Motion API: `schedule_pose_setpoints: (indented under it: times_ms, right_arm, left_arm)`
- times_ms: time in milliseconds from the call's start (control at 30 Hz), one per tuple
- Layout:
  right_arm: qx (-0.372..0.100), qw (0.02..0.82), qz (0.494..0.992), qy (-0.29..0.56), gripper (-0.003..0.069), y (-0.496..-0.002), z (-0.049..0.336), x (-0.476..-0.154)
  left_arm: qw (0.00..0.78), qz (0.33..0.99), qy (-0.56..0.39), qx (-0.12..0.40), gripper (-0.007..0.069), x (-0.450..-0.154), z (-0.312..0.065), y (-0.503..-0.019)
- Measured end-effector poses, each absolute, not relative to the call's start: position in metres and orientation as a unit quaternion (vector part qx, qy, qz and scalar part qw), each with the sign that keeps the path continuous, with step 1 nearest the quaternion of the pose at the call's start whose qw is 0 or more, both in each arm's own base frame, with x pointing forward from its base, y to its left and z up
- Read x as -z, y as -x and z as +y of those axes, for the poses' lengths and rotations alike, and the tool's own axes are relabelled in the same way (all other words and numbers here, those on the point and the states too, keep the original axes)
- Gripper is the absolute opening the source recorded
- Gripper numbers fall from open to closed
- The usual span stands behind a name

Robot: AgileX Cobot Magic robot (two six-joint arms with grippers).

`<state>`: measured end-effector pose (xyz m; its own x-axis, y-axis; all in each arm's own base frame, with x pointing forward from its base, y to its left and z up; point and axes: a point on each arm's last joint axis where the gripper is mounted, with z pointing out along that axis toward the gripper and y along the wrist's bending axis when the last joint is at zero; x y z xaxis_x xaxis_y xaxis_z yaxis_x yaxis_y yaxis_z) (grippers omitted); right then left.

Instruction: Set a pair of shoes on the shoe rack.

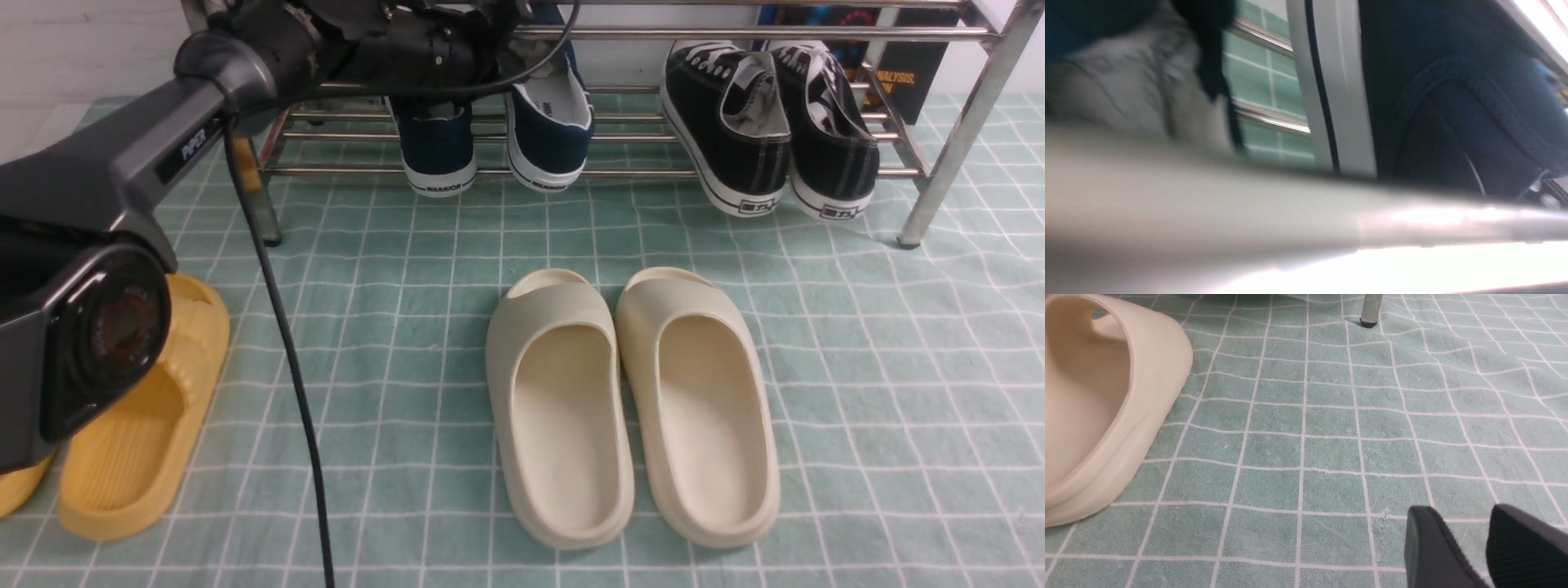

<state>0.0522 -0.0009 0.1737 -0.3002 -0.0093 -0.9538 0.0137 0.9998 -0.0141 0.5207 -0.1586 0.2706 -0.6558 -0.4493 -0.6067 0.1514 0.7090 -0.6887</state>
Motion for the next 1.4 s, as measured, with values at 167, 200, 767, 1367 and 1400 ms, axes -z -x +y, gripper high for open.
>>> schedule_pose_setpoints:
  times_ms: [167,200,767,1367,1400]
  right_arm:
    - [0.010,0.592,0.806,-0.001,0.0246,-0.052,-0.001,-0.174]
    - [0.010,0.592,0.806,-0.001,0.0246,-0.052,-0.001,-0.174]
    - [0.010,0.592,0.806,-0.001,0.0246,-0.052,-0.001,-0.174]
    - [0.010,0.592,0.806,-0.002,0.0246,-0.052,-0.001,-0.174]
    - [0.010,0.592,0.806,-0.002,0.0246,-0.052,-0.001,-0.174]
  left_arm:
    - [0.426,0.831,0.070,0.351,0.0029,-0.264,-0.158,-0.526]
    - [0.430,0.832,0.063,0.345,0.0059,-0.262,-0.157,-0.526]
    - [0.412,0.861,-0.050,0.294,0.0449,-0.296,-0.155,-0.502]
    - [0.310,0.940,-0.094,0.107,-0.0013,-0.418,-0.102,-0.380]
    - [0.322,0.937,-0.087,0.104,-0.0013,-0.432,-0.097,-0.361]
